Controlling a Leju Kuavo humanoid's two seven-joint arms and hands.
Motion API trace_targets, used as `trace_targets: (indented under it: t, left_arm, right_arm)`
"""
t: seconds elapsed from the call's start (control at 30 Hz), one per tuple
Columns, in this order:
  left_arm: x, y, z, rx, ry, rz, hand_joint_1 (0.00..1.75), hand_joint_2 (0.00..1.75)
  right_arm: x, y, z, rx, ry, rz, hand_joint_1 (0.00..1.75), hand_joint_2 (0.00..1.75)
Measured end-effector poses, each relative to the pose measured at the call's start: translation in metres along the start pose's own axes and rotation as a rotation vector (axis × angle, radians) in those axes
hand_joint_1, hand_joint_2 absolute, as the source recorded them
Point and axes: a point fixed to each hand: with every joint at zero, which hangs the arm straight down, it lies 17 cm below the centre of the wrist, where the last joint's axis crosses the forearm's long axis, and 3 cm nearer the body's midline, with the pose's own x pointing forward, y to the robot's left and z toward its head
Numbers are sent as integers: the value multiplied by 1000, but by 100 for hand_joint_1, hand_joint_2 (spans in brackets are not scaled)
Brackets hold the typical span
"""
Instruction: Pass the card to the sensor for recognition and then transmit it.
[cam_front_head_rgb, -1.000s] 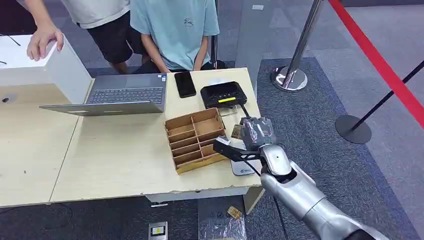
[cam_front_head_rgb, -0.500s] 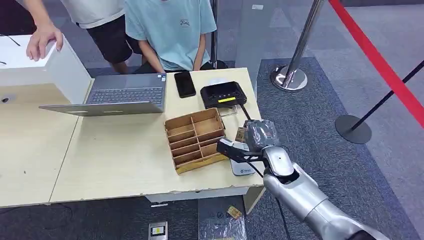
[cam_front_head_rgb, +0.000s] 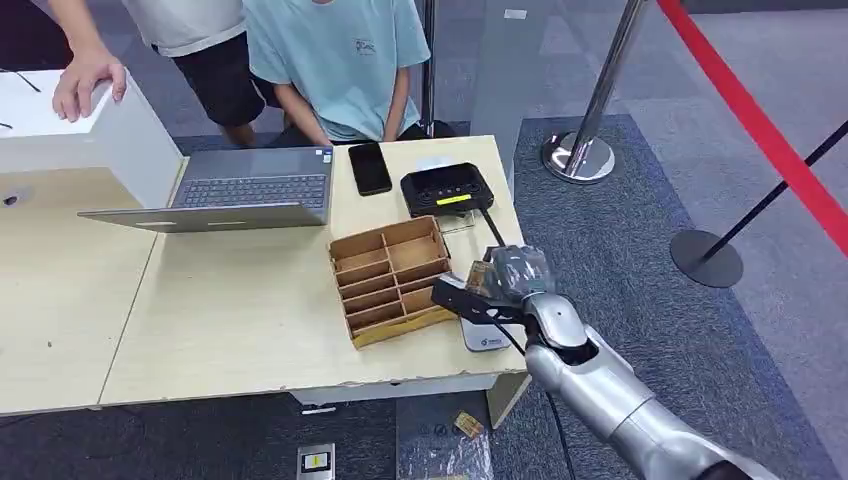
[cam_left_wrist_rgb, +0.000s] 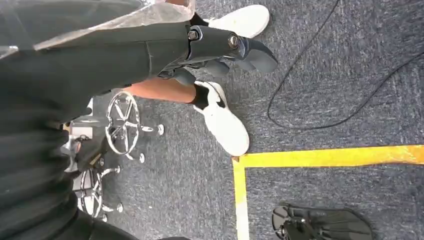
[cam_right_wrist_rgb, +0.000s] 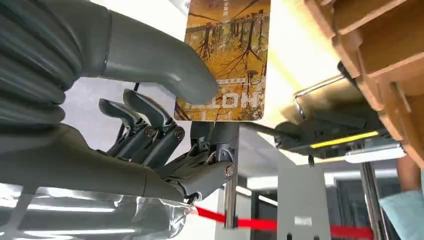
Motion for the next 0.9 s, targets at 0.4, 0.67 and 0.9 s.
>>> trace_targets:
  t: [0.4, 0.67, 0.9]
  left_arm:
    - [0, 0, 0, 0, -3, -1, 0, 175]
    - [0, 0, 0, 1, -3, -15, 0, 175]
    - [0, 0, 0, 1, -4, -21, 0, 175]
  right_arm:
    - [0, 15, 3, 88, 23, -48, 175, 175]
    - [1, 16, 3, 74, 14, -11, 175, 175]
    - [0, 21, 4, 61, 10, 22, 175, 175]
